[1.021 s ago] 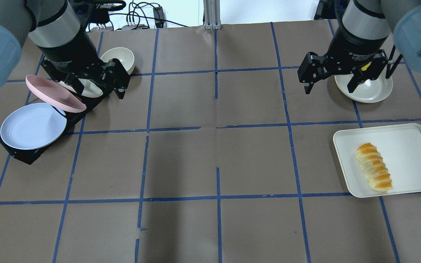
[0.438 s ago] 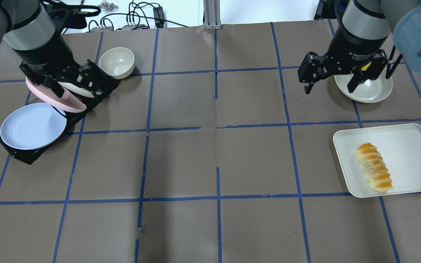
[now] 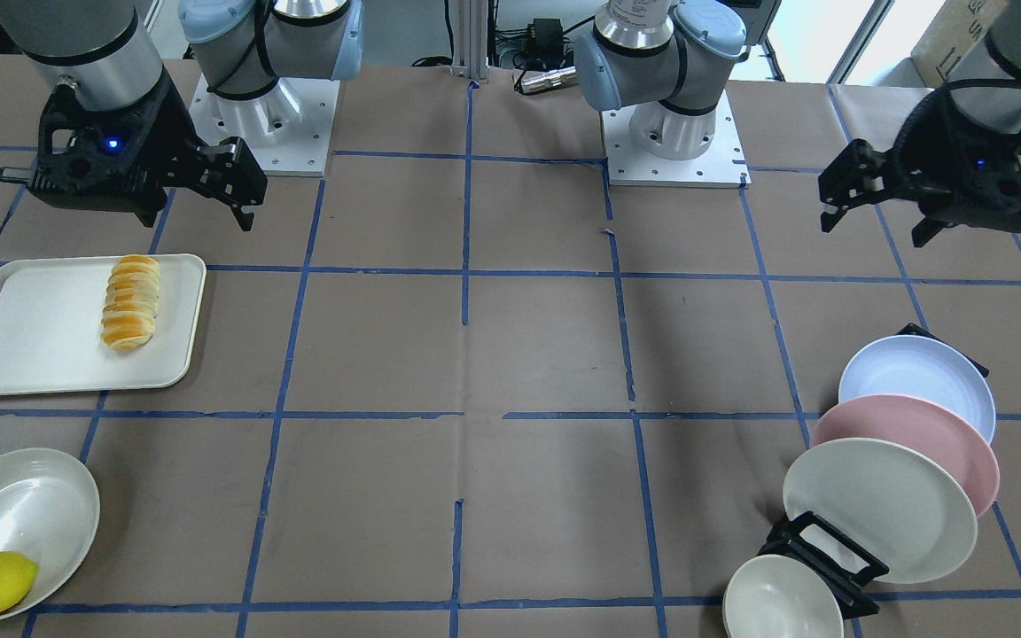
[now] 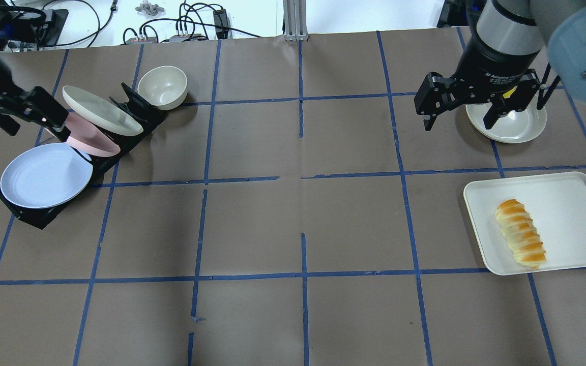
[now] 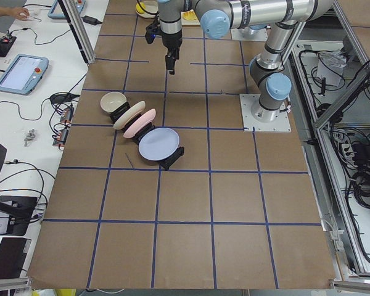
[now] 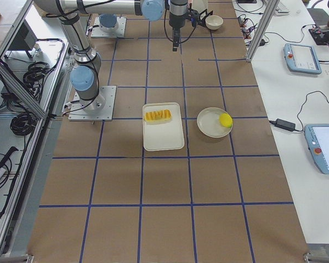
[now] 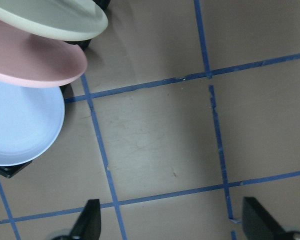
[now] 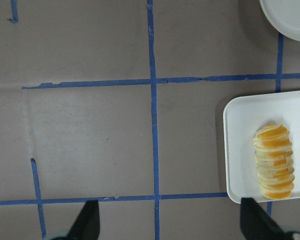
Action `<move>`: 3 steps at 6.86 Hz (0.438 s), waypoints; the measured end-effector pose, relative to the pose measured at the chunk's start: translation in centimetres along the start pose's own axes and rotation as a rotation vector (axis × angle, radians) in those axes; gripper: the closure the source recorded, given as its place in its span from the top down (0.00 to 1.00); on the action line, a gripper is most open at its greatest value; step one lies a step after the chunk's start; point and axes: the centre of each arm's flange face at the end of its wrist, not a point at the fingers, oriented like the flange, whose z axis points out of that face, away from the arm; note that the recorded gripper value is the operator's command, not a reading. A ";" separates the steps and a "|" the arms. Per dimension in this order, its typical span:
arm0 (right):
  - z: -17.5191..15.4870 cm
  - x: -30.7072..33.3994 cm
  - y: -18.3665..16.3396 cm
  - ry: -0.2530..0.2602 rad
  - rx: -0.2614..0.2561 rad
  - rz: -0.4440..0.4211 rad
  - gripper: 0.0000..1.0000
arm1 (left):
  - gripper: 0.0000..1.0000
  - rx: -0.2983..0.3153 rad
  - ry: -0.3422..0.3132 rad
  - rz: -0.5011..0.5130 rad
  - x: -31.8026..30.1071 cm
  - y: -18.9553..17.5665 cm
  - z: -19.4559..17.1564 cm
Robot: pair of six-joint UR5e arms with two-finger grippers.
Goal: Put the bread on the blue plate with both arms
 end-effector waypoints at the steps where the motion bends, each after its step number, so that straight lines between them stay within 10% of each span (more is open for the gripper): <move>1: 0.0 0.0 0.0 0.000 -0.001 -0.001 1.00 | 1.00 0.006 0.030 -0.014 -3.2 0.8 0.3; 3: 0.2 0.0 0.0 -0.002 -0.007 0.000 0.96 | 1.00 0.000 0.076 -0.002 -9.6 2.1 2.0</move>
